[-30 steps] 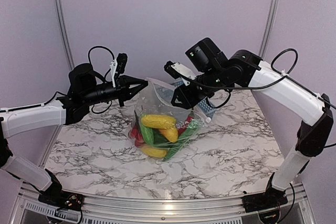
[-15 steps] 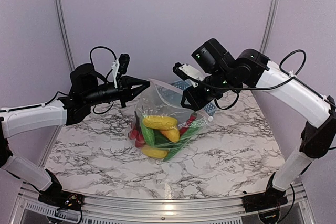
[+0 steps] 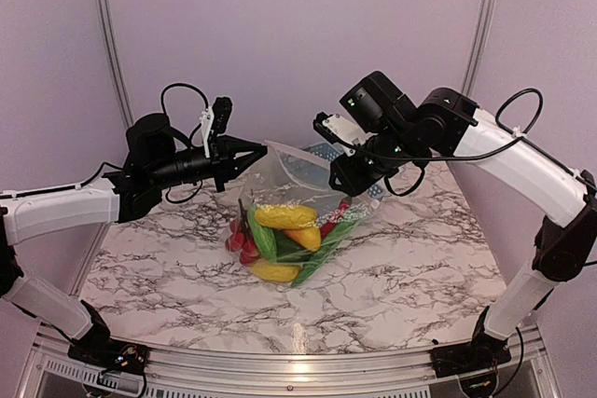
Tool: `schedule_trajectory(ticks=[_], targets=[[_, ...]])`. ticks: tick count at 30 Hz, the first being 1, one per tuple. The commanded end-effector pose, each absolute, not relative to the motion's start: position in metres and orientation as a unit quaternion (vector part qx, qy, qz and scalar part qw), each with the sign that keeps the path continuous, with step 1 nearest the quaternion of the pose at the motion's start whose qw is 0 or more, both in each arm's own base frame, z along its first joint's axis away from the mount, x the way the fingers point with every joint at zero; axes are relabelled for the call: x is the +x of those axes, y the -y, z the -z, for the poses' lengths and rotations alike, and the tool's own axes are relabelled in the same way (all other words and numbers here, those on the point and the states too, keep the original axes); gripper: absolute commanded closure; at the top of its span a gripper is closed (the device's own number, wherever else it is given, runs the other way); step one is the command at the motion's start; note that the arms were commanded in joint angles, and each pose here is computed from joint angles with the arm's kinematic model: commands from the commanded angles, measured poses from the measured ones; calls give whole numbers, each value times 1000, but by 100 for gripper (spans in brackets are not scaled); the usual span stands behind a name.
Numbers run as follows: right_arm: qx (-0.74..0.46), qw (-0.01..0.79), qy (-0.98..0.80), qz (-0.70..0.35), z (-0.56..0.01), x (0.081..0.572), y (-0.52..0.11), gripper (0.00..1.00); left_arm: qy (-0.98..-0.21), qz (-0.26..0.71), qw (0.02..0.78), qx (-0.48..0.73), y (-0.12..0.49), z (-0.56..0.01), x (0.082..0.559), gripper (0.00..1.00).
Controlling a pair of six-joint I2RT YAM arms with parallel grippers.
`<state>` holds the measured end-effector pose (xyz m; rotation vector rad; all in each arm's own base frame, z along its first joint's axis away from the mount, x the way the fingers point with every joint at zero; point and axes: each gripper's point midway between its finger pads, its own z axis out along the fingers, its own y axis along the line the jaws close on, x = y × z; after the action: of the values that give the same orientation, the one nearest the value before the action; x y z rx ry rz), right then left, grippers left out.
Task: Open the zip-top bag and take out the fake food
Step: Pick up the fake vegetable from the zipper food storage bag.
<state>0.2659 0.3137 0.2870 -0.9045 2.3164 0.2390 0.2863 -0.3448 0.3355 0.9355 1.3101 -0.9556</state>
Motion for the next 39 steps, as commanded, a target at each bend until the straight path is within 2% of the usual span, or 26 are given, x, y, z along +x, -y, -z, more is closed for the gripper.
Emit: schedule_trajectory(ticks=[1,7,14,29,39], targets=[[-331,309,-889,-73,-284,268,-304,68,-547,411,603,410,349,-349,287,100],[-321,317,-890,-68,-288,271,-302,69,-545,413,600,415,350,-348,285,100],[-313,313,-895,-61,-284,272,-300,78,-542,415,601,416,350,-350,283,100],[-304,314,-898,-50,-274,272,-293,80,-542,415,602,414,350,-351,283,100],[-293,359,-882,-83,-304,279,-303,98,-554,410,598,409,351,-345,289,100]])
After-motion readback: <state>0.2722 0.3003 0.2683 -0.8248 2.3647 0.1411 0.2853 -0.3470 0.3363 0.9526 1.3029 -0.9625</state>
